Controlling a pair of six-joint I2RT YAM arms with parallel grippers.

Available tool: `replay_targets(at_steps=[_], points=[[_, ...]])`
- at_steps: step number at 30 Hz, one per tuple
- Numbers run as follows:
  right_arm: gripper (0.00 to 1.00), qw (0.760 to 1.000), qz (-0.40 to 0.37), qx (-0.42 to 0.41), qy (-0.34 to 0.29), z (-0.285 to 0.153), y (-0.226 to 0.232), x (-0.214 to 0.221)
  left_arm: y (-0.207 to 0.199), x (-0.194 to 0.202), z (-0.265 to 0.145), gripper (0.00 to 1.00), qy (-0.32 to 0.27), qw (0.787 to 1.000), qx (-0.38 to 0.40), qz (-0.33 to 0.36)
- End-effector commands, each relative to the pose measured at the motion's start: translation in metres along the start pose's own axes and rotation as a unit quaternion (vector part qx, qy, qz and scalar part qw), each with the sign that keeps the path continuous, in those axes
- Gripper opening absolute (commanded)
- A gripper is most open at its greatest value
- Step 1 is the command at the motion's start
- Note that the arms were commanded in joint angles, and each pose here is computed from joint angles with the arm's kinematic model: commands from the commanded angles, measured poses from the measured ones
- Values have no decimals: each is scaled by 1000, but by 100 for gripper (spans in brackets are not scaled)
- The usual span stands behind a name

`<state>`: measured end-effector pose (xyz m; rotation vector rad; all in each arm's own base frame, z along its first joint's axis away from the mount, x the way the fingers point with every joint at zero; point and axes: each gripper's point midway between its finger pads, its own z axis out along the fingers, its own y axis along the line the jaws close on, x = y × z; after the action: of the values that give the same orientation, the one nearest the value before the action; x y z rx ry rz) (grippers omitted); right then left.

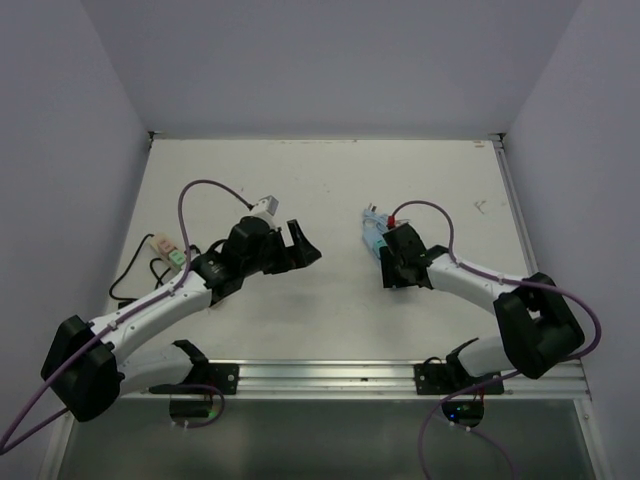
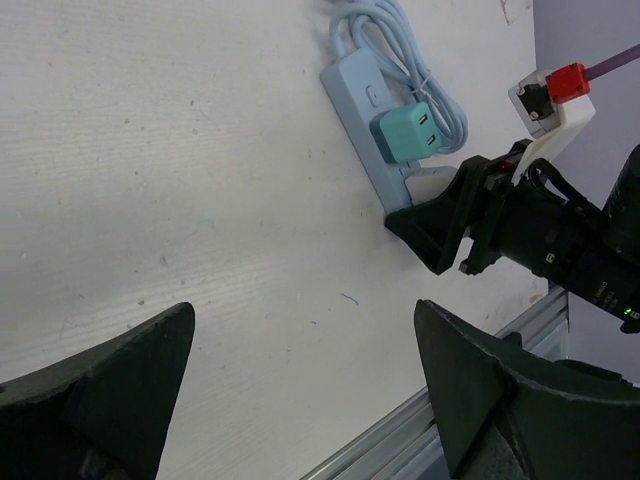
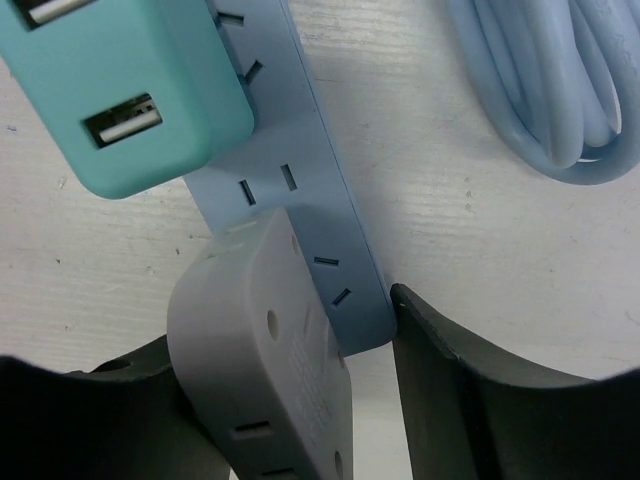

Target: Pull the plug off the socket

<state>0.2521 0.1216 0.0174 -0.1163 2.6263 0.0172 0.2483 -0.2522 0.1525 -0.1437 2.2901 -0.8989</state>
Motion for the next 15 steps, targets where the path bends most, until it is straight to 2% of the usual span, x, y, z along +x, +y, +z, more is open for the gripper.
replay_targets(at_steps=[1, 4, 5, 8, 15], points=[[43, 999, 0, -28, -14, 4, 21, -5, 7, -1, -6, 94, -13, 1000, -13, 9], [31, 999, -11, -36, -13, 4, 29, -4, 11, 0, -8, 94, -13, 1000, -18, 8], [23, 999, -20, -43, -14, 3, 36, -4, 12, 1, -9, 94, -12, 1000, -20, 8], [14, 997, -41, -61, -17, -2, 56, -2, 14, 4, -13, 94, -8, 1000, -23, 7], [11, 991, -50, -120, -13, -20, 114, 3, 33, 4, -25, 94, -26, 998, -58, -3]])
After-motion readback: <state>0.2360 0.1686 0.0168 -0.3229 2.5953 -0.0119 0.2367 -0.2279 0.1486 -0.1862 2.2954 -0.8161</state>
